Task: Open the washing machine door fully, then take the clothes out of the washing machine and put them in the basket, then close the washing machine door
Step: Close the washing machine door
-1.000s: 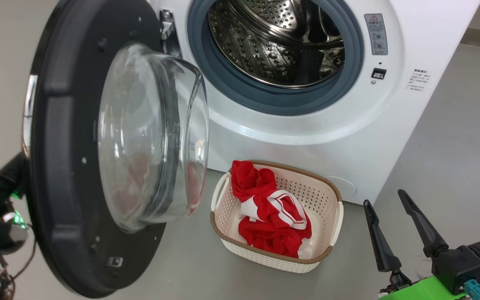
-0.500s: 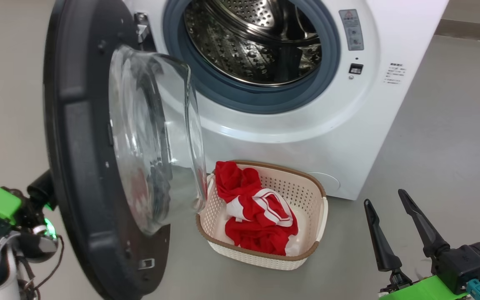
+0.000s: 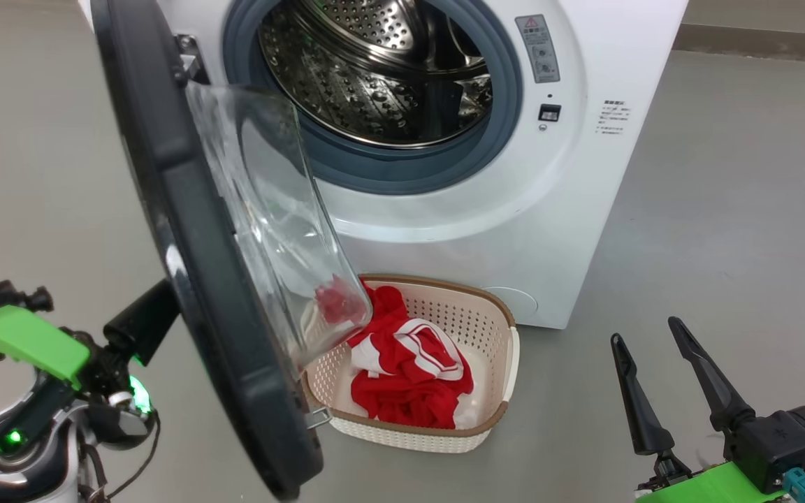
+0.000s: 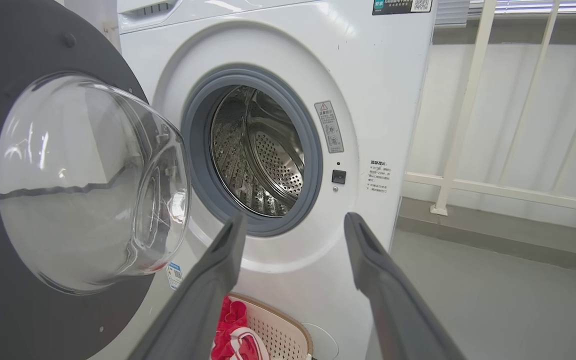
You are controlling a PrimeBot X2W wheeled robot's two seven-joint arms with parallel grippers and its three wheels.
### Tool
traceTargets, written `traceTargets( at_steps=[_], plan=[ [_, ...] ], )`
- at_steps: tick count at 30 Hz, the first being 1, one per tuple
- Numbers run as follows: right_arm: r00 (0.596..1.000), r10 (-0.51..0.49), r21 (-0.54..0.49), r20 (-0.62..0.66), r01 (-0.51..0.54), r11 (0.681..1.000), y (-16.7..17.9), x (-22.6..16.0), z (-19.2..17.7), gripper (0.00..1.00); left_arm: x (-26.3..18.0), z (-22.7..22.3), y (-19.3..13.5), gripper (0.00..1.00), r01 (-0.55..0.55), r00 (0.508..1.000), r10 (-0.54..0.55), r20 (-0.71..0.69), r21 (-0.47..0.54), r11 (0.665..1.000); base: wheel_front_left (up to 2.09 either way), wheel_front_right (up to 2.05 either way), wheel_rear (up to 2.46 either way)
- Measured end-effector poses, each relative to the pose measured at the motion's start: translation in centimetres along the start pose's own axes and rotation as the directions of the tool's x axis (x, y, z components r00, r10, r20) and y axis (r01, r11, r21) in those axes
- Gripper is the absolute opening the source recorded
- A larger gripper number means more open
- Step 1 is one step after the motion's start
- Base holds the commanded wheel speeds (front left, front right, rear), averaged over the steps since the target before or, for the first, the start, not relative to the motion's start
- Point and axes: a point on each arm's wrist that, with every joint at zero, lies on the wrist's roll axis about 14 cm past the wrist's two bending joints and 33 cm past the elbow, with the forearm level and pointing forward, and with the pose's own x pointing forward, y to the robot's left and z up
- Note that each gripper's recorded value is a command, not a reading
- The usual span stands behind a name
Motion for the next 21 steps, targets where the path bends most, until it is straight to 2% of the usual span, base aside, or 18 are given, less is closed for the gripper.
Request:
traceTargets(
  at_steps=[21],
  plan=[
    [0.998, -0.062, -0.008, -0.011, 0.062, 0.998, -1.9, -1.1, -0.2, 1.00, 3.7, -4.6, -0.6, 0.00, 0.052, 0.990, -0.058, -0.131, -0.045, 0.998, 0.00, 0.00, 0.00]
  ],
)
